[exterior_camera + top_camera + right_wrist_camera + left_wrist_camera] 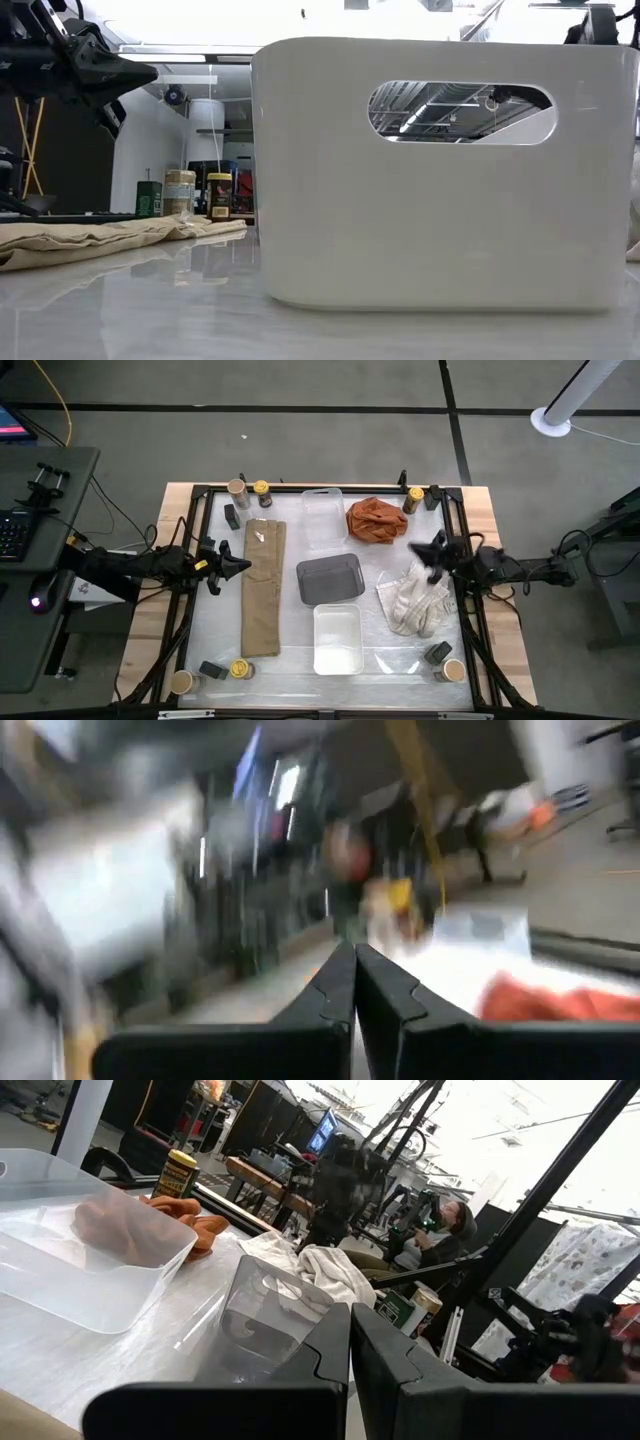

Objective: Sort spices by type
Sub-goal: Put the top right yellow seasoning bottle into the transparent bin

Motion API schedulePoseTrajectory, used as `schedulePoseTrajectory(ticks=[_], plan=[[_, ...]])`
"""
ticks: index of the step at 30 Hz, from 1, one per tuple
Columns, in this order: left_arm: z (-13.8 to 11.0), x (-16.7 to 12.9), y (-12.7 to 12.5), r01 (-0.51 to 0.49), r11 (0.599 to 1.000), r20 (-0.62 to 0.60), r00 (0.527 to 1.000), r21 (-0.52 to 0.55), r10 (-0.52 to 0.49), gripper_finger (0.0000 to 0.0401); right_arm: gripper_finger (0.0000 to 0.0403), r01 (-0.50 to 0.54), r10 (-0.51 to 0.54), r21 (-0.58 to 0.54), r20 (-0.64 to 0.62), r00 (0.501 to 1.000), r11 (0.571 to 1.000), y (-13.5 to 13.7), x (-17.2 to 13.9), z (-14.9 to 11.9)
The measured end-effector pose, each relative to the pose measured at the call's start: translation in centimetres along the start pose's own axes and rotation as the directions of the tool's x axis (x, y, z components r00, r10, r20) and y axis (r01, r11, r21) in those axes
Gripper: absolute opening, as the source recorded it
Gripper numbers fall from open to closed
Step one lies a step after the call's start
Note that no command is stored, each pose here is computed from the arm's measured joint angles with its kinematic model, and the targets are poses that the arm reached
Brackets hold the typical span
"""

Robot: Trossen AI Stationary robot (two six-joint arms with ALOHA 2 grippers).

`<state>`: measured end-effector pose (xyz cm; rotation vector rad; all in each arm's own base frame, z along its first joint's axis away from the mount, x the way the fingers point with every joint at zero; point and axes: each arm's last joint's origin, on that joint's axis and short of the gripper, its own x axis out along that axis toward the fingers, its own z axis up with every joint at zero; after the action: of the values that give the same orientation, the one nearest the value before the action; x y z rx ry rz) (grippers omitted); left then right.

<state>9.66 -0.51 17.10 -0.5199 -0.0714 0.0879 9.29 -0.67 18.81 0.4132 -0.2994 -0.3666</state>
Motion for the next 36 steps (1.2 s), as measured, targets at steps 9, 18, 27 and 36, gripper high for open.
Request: schedulePoseTrajectory(ticks=[9, 18, 27, 36], plan=[[0.0, 0.0, 0.0, 0.0, 1.0, 0.0, 1.0, 0.0, 0.0, 0.0, 0.0, 0.092, -0.206, 0.427, 0.229, 0.952, 0.9, 0.8, 1.4, 5.7], [0.0, 0.0, 0.0, 0.001, 1.0, 0.0, 1.0, 0.0, -0.001, 0.0, 0.0, 0.632, -0.595, 0.052, -0.285, 0.751, 0.773, -1.4, 8.0, 9.9], [0.0, 0.0, 0.0, 0.001, 1.0, 0.0, 1.0, 0.0, -0.001, 0.0, 0.0001, 0.765, -0.745, -0.198, -0.469, 0.475, 0.612, -7.0, 13.9, 13.6], [0.0, 0.0, 0.0, 0.001, 1.0, 0.001, 1.0, -0.001, -0.001, 0.0, 0.011, 0.828, -0.751, -0.327, -0.641, 0.16, 0.456, -9.8, 16.1, 15.1]])
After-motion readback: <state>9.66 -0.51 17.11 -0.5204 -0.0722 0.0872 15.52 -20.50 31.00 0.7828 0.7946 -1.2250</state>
